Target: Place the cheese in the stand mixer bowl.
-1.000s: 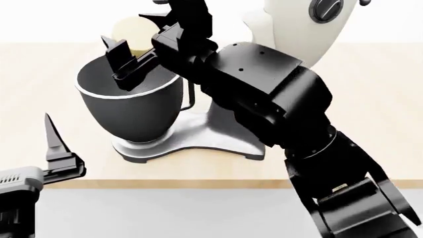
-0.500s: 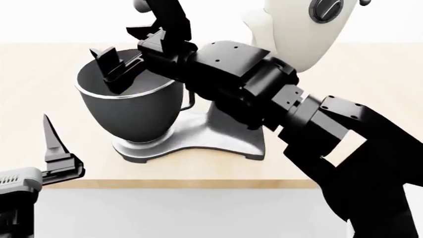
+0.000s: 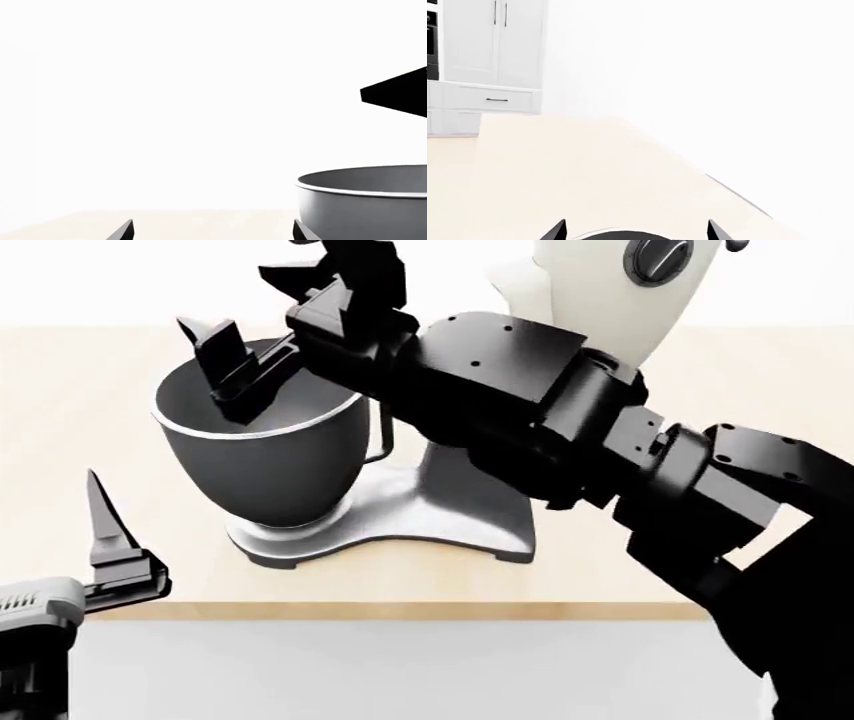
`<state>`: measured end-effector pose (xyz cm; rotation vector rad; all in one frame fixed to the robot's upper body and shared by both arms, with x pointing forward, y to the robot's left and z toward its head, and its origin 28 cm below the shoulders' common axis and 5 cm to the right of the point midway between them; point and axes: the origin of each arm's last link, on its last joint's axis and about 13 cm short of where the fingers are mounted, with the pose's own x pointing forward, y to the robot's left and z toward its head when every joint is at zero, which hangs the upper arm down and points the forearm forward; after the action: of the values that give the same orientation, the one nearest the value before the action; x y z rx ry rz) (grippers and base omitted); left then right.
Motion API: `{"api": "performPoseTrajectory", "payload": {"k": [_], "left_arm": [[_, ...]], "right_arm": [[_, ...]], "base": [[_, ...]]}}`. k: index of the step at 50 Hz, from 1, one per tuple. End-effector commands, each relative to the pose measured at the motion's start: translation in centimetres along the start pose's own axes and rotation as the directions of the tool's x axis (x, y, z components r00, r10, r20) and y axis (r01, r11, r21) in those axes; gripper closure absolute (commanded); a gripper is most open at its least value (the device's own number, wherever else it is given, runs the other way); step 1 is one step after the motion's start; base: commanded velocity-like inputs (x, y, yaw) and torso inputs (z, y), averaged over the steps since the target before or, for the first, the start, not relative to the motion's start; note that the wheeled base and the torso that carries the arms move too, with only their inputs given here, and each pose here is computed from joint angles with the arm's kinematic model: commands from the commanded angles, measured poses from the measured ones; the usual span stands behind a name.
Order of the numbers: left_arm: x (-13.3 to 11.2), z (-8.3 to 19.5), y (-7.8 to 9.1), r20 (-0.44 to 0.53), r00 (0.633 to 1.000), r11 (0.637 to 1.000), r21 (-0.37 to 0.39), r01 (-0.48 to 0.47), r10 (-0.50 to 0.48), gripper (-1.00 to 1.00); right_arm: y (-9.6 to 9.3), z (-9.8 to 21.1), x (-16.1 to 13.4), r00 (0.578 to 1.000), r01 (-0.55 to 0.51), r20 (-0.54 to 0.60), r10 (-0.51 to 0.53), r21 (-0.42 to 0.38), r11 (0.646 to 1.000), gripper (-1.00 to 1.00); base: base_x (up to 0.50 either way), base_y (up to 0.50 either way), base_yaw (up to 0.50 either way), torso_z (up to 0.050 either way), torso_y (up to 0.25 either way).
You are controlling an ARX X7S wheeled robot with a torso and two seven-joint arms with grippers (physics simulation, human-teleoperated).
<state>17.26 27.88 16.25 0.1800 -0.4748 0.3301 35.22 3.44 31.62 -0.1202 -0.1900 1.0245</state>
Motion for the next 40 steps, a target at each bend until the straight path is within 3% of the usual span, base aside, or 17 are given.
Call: {"api": "performPoseTrajectory", "payload": {"k": [1, 12, 21, 33, 40], "left_arm": [[0.1, 0.1, 0.0, 0.003, 1.0, 1.0, 0.0, 0.0, 0.0, -1.0], [0.1, 0.3, -0.2, 0.008, 1.0, 1.0, -0.002, 0.009, -0.009, -1.0], [0.0, 0.6, -0.1, 0.017, 1.0, 1.0, -0.001, 0.008, -0.008, -1.0], [0.1, 0.7, -0.1, 0.02, 1.0, 1.0, -0.003, 0.007, -0.007, -1.0], [0.1, 1.0, 0.0, 0.03, 1.0, 1.0, -0.003, 0.006, -0.006, -1.0]], "right_arm": [[2.7, 2.2, -3.9, 0.996, 0.008, 0.091, -0.001, -0.083, 0.996, -1.0], [5.3, 4.2, -8.5, 0.982, 0.091, 0.179, -0.054, -0.206, 0.974, -1.0], [6.5, 7.2, -12.4, 0.928, 0.254, 0.341, -0.153, -0.278, 0.926, -1.0], [7.5, 10.0, -17.8, 0.763, 0.506, 0.565, -0.315, -0.22, 0.834, -1.0], [8.3, 11.2, -20.7, 0.611, 0.623, 0.689, -0.39, -0.114, 0.773, -1.0]], "base": [[0.0, 0.0, 0.0, 0.0, 0.0], [0.0, 0.0, 0.0, 0.0, 0.0], [0.0, 0.0, 0.0, 0.0, 0.0], [0.0, 0.0, 0.0, 0.0, 0.0], [0.0, 0.0, 0.0, 0.0, 0.0]]}}
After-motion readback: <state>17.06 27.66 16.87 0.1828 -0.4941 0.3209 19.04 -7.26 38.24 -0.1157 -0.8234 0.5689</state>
